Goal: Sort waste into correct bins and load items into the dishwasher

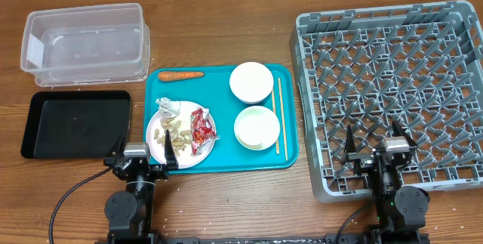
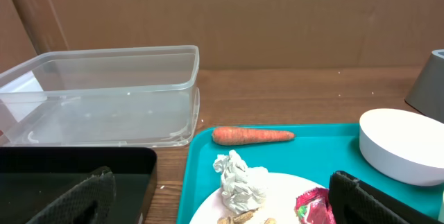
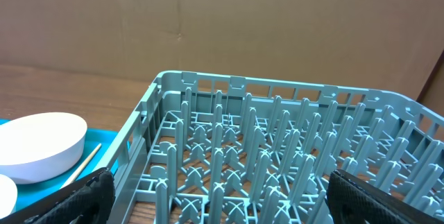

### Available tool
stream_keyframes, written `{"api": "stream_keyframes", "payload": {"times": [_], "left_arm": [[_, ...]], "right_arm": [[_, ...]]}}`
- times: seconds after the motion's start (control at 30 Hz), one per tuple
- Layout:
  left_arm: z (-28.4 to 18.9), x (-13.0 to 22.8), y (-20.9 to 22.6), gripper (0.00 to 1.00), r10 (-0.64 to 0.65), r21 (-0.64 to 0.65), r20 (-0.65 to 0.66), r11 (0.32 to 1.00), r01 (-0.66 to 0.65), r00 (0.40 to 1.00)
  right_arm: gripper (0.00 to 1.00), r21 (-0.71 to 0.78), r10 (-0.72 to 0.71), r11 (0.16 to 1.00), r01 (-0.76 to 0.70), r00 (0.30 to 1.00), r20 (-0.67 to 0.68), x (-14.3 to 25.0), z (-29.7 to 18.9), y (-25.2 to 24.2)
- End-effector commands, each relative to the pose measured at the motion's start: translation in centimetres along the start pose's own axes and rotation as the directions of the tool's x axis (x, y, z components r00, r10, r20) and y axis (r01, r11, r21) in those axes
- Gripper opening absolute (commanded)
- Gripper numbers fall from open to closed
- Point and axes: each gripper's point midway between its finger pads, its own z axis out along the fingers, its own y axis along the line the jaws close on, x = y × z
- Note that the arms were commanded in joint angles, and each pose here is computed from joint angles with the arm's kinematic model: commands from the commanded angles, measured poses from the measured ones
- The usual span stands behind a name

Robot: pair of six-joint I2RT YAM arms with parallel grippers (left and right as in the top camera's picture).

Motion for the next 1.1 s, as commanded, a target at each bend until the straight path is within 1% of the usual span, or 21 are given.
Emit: {"api": "stream_keyframes", "payload": {"times": [0.0,0.67,0.73,0.8,0.87,0.9,1.0,1.07], "left_arm": [[0.0,0.0,0.0,1.0,0.019,0.005,0.007,1.0,-0.019,1.0],[0.0,0.0,0.0,1.0,0.018,0.005,0.007,1.0,-0.018,1.0],[0.0,0.0,-0.1,1.0,0.019,0.006,0.007,1.0,-0.019,1.0],[0.0,0.0,-0.1,1.0,0.018,0.006,0.006,1.0,-0.018,1.0],[0.0,0.0,-0.1,1.0,-0.01,0.005,0.007,1.0,0.009,1.0],[0.0,0.0,-0.1,1.0,-0.043,0.006,0.006,0.999,0.043,0.999],[-0.1,-0.1,-0.1,1.0,-0.147,0.006,0.005,0.989,0.147,0.989],[-0.2,-0.2,-0.1,1.0,-0.183,0.005,-0.004,0.983,0.183,0.983]], "right_arm": [[1.0,0.015,-0.003,1.0,0.003,1.0,0.004,0.2,0.0,-0.3],[1.0,0.012,-0.002,1.0,0.002,1.0,0.004,0.2,0.0,-0.2],[1.0,0.014,0.03,0.999,-0.031,1.0,0.004,0.2,0.0,-0.3],[1.0,0.014,0.122,0.992,-0.122,0.992,0.005,0.2,0.0,-0.3],[1.0,0.013,0.222,0.975,-0.222,0.975,0.006,0.2,0.0,-0.3],[1.0,0.012,0.25,0.968,-0.25,0.968,0.007,0.2,0.0,-0.3],[1.0,0.009,0.256,0.967,-0.256,0.967,0.006,-0.4,-0.2,-0.2],[1.0,0.01,0.253,0.967,-0.253,0.967,0.018,-1.8,-0.5,-0.4]]}}
